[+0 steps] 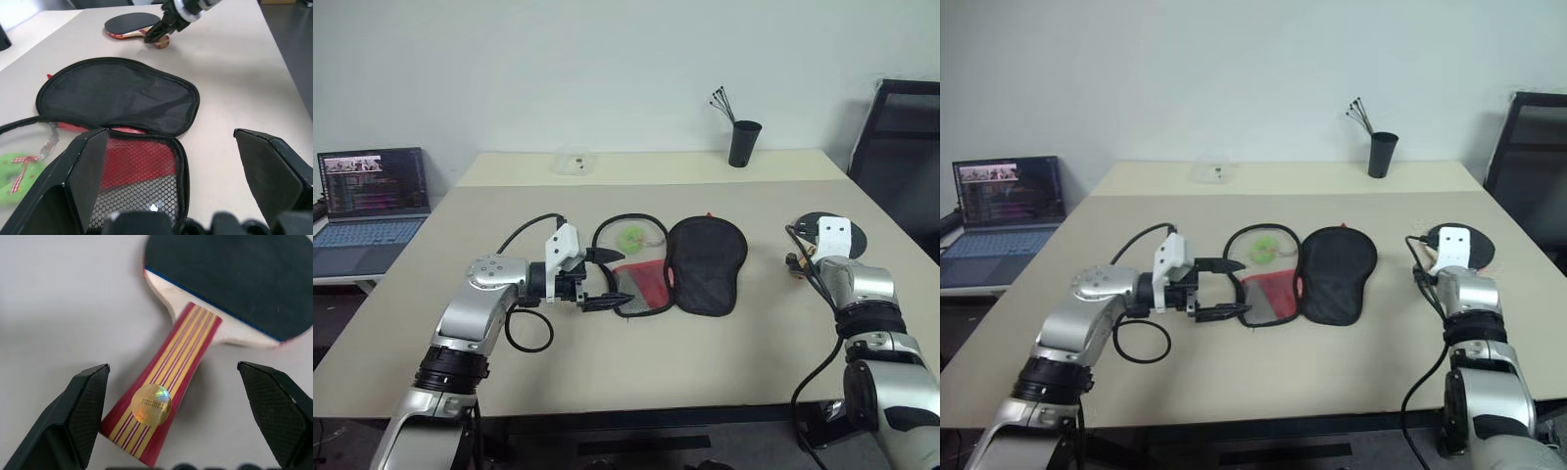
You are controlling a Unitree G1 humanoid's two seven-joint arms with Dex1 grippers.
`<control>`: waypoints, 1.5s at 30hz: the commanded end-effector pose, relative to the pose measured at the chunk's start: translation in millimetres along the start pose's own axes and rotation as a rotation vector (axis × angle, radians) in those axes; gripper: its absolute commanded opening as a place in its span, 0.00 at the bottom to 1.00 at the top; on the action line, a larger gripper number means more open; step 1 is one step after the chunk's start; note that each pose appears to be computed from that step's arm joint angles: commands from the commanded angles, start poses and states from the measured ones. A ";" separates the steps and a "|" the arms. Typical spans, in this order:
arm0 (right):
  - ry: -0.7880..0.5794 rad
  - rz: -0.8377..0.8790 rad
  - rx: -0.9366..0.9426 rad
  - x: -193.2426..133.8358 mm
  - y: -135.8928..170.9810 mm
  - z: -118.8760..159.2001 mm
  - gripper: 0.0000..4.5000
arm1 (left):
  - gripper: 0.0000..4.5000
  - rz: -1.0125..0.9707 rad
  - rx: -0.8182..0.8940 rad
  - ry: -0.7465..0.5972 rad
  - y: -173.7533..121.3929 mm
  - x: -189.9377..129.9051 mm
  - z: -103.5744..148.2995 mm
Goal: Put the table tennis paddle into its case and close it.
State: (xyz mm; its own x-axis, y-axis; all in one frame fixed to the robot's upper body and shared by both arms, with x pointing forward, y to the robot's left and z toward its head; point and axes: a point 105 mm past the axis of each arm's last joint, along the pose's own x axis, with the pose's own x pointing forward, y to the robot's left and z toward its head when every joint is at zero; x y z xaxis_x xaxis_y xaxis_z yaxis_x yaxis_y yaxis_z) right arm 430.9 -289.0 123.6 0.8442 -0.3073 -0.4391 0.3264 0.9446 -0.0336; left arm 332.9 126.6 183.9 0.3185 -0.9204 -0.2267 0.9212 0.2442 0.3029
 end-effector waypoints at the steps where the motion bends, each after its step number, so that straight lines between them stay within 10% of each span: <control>1: -0.033 -0.005 0.051 0.8 1.7 10.1 1.00 | 0.99 -0.011 0.053 -0.020 2.2 1.0 17.4; 5: -0.011 0.014 0.029 4.3 6.6 2.5 0.91 | 1.00 -0.019 0.060 -0.020 0.4 5.5 20.1; 14: 0.002 0.017 -0.028 6.4 -4.5 -1.9 0.36 | 1.00 -0.023 0.060 -0.024 -2.6 9.3 22.1; 24: 0.091 0.145 -0.218 -25.1 -35.5 -15.7 0.34 | 1.00 -0.038 0.057 -0.022 -6.6 11.1 22.8; 36: 0.318 0.368 -0.362 -135.7 -36.6 -100.5 0.34 | 1.00 -0.133 0.044 -0.045 -13.7 27.7 24.9; 45: 0.249 0.346 -0.391 -129.7 -35.6 -88.7 0.34 | 1.00 -0.151 0.056 -0.044 -12.7 31.8 24.2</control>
State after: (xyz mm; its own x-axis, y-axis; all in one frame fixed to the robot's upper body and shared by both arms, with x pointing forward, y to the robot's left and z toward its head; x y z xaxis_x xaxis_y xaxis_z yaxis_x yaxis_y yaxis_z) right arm 265.9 -276.9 95.6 0.7123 -0.0055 -0.7019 -0.1426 0.9780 -0.1524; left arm 327.0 90.0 182.5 0.1769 -0.9525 -0.2480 0.9573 0.1080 0.2682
